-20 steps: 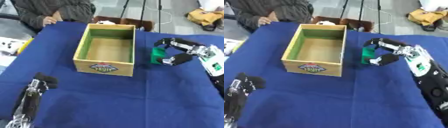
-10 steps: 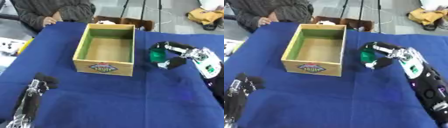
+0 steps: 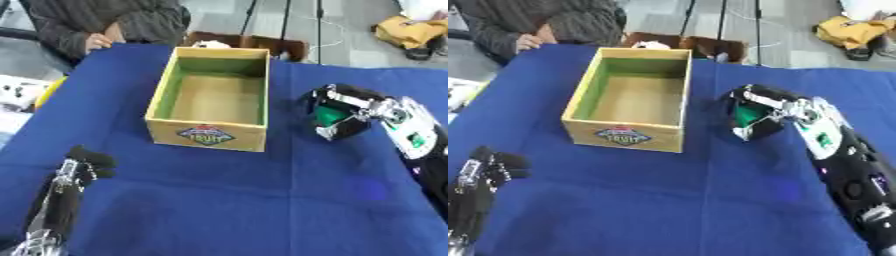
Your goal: Pick up objects on the table and place them in the box.
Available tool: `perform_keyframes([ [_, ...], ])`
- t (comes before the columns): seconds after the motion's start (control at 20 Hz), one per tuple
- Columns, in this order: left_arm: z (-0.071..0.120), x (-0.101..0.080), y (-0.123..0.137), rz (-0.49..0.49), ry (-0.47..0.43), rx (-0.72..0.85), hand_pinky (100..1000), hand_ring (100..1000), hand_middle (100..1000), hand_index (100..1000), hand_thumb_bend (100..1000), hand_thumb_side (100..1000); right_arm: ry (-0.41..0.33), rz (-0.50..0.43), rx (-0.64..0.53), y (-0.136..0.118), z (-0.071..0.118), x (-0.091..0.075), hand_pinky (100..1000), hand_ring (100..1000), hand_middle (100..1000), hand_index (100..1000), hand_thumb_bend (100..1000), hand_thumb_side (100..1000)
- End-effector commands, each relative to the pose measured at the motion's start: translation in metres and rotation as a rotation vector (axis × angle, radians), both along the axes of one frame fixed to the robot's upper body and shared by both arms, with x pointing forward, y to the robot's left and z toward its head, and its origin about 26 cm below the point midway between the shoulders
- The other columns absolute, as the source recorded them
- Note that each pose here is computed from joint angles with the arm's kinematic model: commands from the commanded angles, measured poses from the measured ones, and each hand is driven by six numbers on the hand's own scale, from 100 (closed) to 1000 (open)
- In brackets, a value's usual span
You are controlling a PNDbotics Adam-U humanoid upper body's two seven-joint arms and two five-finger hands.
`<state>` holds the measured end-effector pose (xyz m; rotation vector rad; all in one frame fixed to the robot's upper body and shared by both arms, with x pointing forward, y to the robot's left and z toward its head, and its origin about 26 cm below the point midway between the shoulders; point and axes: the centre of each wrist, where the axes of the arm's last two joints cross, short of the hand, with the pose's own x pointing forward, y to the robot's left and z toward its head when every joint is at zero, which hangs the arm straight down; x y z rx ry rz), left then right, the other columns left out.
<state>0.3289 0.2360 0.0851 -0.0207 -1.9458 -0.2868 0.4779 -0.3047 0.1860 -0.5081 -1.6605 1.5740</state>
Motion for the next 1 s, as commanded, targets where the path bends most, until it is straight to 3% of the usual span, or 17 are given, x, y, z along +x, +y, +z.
perform_keyframes([
  [0.05, 0.008, 0.0, 0.0, -0.006, -0.027, 0.005, 681, 684, 589, 613, 372, 1000, -0.043, -0.006, -0.018, -0.003, 0.014, 0.0, 510, 480, 635, 883, 100, 168],
  [0.55, 0.008, 0.0, 0.001, -0.004, -0.026, 0.004, 681, 685, 590, 613, 373, 1000, -0.073, 0.004, -0.021, -0.002, 0.019, -0.001, 232, 215, 555, 876, 100, 129],
  [1.0, 0.007, 0.0, 0.002, -0.001, -0.024, 0.005, 681, 685, 590, 612, 375, 1000, -0.192, 0.041, 0.001, 0.001, 0.051, -0.007, 160, 108, 496, 875, 100, 100],
])
